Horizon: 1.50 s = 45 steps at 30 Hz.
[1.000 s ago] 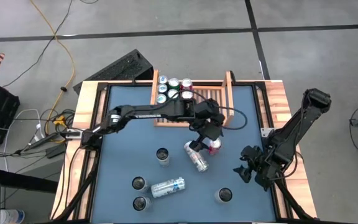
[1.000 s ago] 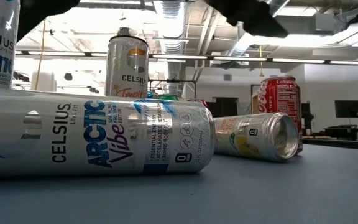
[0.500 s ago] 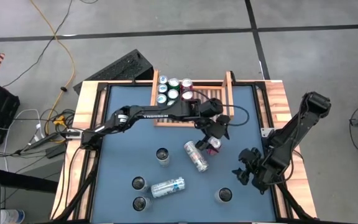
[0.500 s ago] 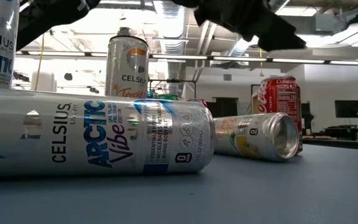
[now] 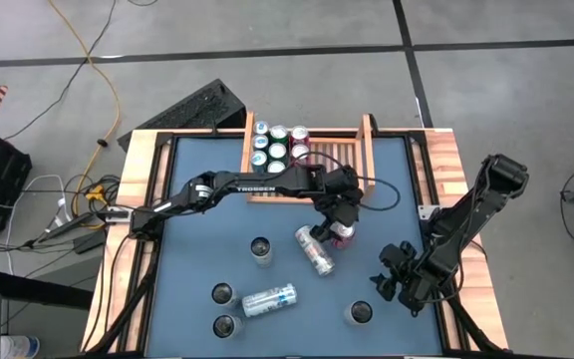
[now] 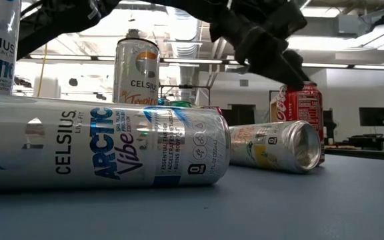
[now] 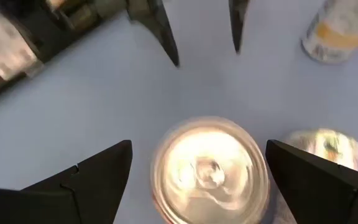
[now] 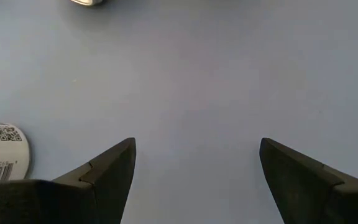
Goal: Place canned beverage on shelf
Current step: Put the red soda can on the shelf
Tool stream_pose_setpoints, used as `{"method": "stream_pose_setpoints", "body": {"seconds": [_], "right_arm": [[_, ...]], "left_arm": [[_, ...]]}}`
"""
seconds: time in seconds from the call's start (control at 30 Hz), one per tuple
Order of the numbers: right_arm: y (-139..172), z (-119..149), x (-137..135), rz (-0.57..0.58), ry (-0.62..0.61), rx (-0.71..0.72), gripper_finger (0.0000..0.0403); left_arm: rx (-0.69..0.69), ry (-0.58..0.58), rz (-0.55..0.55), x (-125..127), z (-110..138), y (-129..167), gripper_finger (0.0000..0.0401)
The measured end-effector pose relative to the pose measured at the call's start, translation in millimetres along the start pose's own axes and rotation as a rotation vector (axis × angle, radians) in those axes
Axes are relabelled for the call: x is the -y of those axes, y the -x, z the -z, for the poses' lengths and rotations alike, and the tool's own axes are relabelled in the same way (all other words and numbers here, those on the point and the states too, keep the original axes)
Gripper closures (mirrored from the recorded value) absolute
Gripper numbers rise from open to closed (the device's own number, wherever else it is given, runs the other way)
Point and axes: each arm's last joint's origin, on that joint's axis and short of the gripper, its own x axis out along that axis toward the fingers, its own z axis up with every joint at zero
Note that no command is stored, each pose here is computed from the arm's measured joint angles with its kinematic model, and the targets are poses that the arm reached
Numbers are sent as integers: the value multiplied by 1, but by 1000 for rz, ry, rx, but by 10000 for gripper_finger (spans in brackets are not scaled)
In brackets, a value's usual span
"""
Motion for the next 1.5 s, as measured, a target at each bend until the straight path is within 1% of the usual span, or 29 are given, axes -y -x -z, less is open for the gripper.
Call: {"method": "stream_pose_setpoints", "body": {"seconds": [0.17, 0.23, 0.3, 0.47, 0.53, 0.7, 0.73, 0.83, 0.97, 1.03, 1.2, 1.3, 1.5], "right_arm": [[0, 0, 0, -1, 0, 0, 74], [0, 0, 0, 0, 0, 0, 74], [0, 0, 0, 0, 0, 0, 74], [0, 0, 0, 0, 0, 0, 74], [0, 0, 0, 1, 0, 0, 74], [0, 0, 0, 2, 1, 0, 74], [0, 0, 0, 2, 1, 0, 74], [0, 0, 0, 2, 1, 0, 74], [0, 0, 0, 2, -1, 0, 74], [0, 0, 0, 3, -4, 1, 74], [0, 0, 0, 5, -37, 1, 74], [0, 0, 1, 5, -52, 3, 74], [-3, 1, 2, 21, -67, 6, 74]], "left_arm": [[-62, 17, 19, 3, 11, -11, 44], [-69, -2, 28, 5, 12, -14, 44], [-88, -23, 12, 8, 10, -15, 44], [-104, -33, -6, 10, 9, -18, 46], [-100, -24, -4, 10, 8, -18, 56], [-105, 29, -12, 11, 8, -18, 109], [-110, 41, -18, 11, 8, -18, 113], [-134, 126, -57, 9, 10, -17, 113], [-163, 293, -80, 7, 13, -15, 113], [-182, 380, -118, 7, 14, -14, 113], [-236, 562, -271, 10, 7, -7, 105], [-262, 648, -354, 10, 5, 0, 105], [-268, 826, -558, 10, -2, 15, 105]]}}
